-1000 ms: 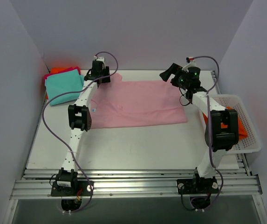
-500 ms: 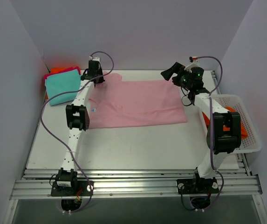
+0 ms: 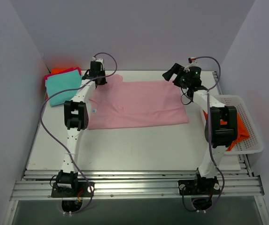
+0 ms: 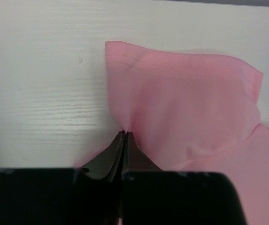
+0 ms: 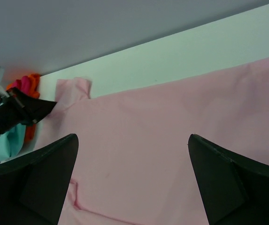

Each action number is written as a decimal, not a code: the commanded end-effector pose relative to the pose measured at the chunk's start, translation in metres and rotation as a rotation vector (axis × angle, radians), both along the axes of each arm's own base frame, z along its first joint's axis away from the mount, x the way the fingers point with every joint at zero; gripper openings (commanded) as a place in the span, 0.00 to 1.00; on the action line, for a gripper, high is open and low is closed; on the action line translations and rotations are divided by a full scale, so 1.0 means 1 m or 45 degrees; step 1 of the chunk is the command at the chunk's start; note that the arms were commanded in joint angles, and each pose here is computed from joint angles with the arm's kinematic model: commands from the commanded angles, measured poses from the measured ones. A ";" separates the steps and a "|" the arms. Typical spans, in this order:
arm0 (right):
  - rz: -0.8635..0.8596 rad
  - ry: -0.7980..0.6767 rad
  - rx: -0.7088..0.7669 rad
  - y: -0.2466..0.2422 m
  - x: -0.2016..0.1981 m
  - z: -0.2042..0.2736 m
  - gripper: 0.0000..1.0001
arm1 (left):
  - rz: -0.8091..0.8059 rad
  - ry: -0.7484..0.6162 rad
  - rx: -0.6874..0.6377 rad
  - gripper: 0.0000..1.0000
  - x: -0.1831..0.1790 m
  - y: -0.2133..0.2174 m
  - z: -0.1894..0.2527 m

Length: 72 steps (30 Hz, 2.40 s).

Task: Fold and stack the t-shirts
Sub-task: Grap the side of the flattened tshirt furthest away from the robot with both arms

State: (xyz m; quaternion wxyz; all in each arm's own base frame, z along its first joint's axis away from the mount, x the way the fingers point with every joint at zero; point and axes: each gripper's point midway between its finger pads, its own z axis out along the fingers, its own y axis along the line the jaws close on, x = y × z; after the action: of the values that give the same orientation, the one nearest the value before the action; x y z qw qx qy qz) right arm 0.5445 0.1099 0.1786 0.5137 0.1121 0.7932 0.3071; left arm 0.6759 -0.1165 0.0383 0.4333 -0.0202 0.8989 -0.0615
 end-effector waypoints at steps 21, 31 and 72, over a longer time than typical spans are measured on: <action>-0.588 0.400 -0.504 -0.110 0.098 -0.123 1.00 | -0.053 -0.272 -0.049 0.02 0.014 -0.009 0.078; -0.501 0.411 -0.426 -0.081 0.124 -0.161 1.00 | -0.039 -0.290 -0.076 0.02 0.014 -0.007 0.078; -0.396 0.165 -0.334 -0.048 0.120 -0.058 0.00 | -0.027 -0.490 -0.044 0.02 0.003 -0.006 0.156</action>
State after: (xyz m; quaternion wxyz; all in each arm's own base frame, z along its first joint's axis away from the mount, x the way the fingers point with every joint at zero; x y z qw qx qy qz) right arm 0.6634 0.0613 0.0447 0.4626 0.1969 0.8588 0.0983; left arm 0.6759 -0.1180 0.1037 0.5134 -0.0174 0.8538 -0.0840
